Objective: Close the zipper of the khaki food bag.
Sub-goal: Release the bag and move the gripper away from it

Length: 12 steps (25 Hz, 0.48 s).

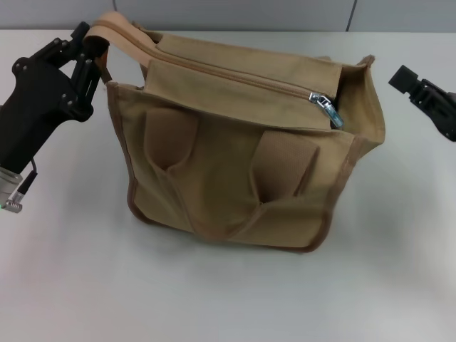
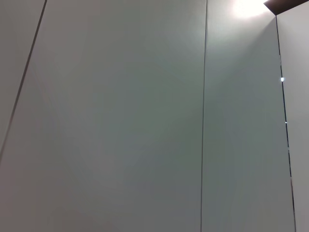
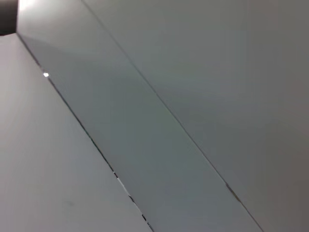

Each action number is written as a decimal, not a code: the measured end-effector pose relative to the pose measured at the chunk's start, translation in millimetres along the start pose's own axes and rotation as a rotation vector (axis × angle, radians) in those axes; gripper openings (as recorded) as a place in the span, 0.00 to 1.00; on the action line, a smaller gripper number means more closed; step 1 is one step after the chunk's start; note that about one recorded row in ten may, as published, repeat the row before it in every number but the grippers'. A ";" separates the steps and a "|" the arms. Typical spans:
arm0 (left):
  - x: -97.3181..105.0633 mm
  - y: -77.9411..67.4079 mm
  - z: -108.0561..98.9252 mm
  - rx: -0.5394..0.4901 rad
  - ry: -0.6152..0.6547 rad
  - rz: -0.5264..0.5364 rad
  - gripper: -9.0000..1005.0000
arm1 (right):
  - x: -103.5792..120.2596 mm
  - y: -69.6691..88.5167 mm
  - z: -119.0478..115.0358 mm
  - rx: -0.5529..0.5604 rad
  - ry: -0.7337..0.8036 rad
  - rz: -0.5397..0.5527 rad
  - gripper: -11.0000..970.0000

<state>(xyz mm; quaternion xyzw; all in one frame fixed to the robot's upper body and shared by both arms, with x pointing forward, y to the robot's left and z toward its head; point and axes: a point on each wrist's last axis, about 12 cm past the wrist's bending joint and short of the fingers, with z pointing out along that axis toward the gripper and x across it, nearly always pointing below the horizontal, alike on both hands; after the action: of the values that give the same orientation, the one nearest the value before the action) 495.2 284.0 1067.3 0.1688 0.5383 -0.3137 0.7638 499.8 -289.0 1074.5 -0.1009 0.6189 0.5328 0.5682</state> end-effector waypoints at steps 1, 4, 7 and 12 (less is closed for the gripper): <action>-0.3 0.3 -0.3 -0.003 -0.002 -0.001 0.13 | 0.0 0.0 0.0 0.000 0.000 0.000 0.09; -1.5 2.8 -1.8 -0.024 -0.009 -0.001 0.13 | 4.3 1.5 4.2 -0.011 -0.006 -0.032 0.15; 0.2 13.1 -7.8 -0.114 0.018 0.020 0.22 | 8.3 2.9 7.6 -0.020 -0.012 -0.054 0.21; 2.4 23.8 -22.0 -0.157 0.111 0.048 0.45 | 11.9 4.8 9.9 -0.026 -0.020 -0.105 0.31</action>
<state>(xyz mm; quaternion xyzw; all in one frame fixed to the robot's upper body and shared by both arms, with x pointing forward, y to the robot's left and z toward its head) 495.7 314.1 1055.1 0.1384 0.5987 -0.2420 0.7509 498.2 -273.6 1069.6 -0.1355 0.6001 0.5114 0.5999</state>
